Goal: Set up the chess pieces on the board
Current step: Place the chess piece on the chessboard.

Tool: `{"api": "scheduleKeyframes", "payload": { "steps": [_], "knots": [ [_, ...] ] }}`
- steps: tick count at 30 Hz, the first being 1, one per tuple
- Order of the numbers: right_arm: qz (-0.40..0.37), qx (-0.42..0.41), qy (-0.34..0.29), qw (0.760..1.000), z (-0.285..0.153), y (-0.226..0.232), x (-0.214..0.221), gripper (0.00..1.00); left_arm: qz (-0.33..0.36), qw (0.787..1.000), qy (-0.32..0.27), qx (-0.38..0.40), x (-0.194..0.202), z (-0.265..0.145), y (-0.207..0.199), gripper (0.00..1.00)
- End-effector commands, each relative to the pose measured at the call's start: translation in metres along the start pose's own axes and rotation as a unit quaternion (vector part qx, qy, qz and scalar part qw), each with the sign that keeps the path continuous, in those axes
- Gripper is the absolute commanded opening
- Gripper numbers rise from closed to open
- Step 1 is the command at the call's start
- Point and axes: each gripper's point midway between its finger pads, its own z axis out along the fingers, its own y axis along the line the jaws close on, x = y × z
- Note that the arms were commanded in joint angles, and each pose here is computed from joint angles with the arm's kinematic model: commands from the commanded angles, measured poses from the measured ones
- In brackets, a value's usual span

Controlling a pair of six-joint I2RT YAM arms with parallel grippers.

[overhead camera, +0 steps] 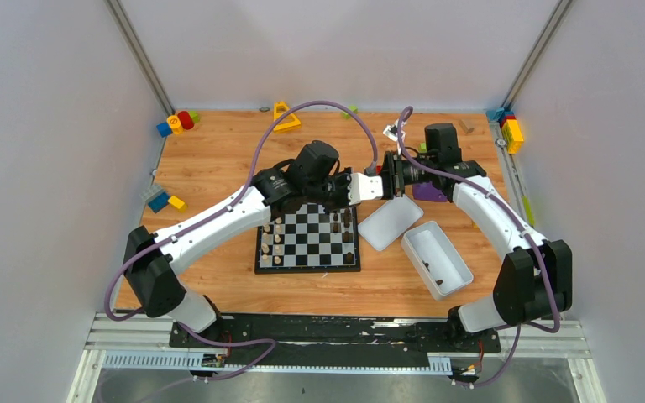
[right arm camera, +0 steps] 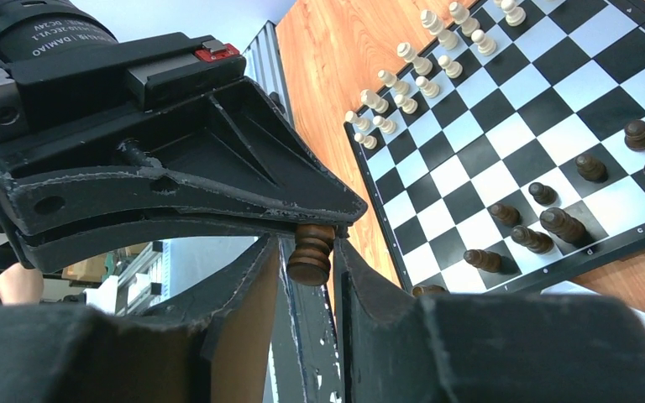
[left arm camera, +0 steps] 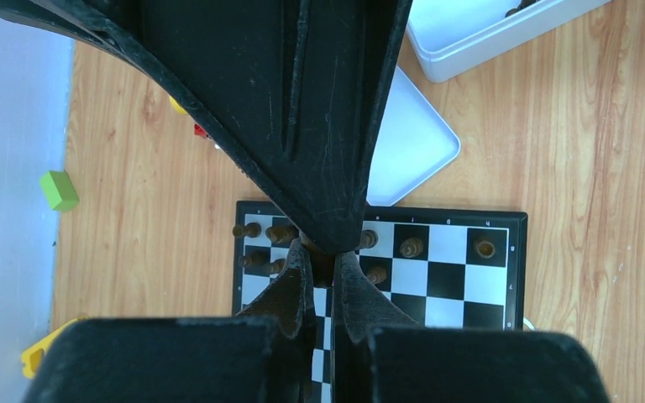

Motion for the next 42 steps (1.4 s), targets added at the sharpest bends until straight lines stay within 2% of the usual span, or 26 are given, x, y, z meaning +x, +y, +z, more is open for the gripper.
{"api": "scheduleKeyframes", "payload": {
  "steps": [1,8,11,13,14,15,17,19,23,27,32,38,42],
  "knots": [
    [-0.042,-0.002,-0.006,0.999,-0.002,0.008,-0.01,0.3,0.021,0.999,-0.02,-0.019,-0.018,-0.007,0.011,0.0],
    [-0.041,-0.002,-0.005,0.999,-0.001,0.008,-0.009,0.18,0.022,0.999,-0.019,-0.021,-0.018,-0.009,0.011,0.0],
    [-0.044,-0.004,-0.005,0.999,-0.001,0.009,-0.01,0.06,0.018,0.999,-0.018,-0.025,-0.018,-0.008,0.013,0.03],
    [-0.048,-0.001,-0.007,0.999,-0.002,0.01,-0.012,0.0,0.011,0.999,-0.021,-0.032,-0.02,-0.009,0.015,0.17],
    [-0.05,0.0,-0.009,0.999,-0.003,0.01,-0.013,0.0,0.009,0.999,-0.023,-0.036,-0.021,-0.011,0.015,0.3],
    [-0.053,0.002,-0.013,0.999,-0.006,0.011,-0.015,0.0,0.004,0.999,-0.029,-0.043,-0.023,-0.012,0.018,0.36],
    [-0.057,0.002,-0.023,0.998,-0.014,0.013,-0.021,0.0,-0.004,0.998,-0.042,-0.05,-0.026,-0.018,0.02,0.57],
    [-0.053,-0.007,-0.034,0.998,-0.024,0.018,-0.027,0.0,-0.023,0.996,-0.068,-0.046,-0.03,-0.026,0.024,0.65],
    [-0.043,-0.049,-0.048,0.997,-0.042,0.032,-0.033,0.0,-0.07,0.988,-0.136,-0.027,-0.039,-0.044,0.033,0.74],
    [-0.03,-0.08,-0.051,0.995,-0.05,0.041,-0.034,0.0,-0.068,0.978,-0.195,0.001,-0.045,-0.047,0.035,0.78],
    [-0.026,-0.087,-0.053,0.995,-0.053,0.043,-0.037,0.0,-0.076,0.963,-0.255,0.037,-0.062,-0.035,0.037,0.79],
    [-0.014,-0.09,-0.053,0.994,-0.054,0.039,-0.038,0.0,-0.088,0.949,-0.294,0.075,-0.077,-0.029,0.033,0.69],
    [-0.005,-0.093,-0.051,0.994,-0.052,0.035,-0.036,0.0,-0.087,0.946,-0.3,0.083,-0.077,-0.026,0.032,0.56]
  ]
}}
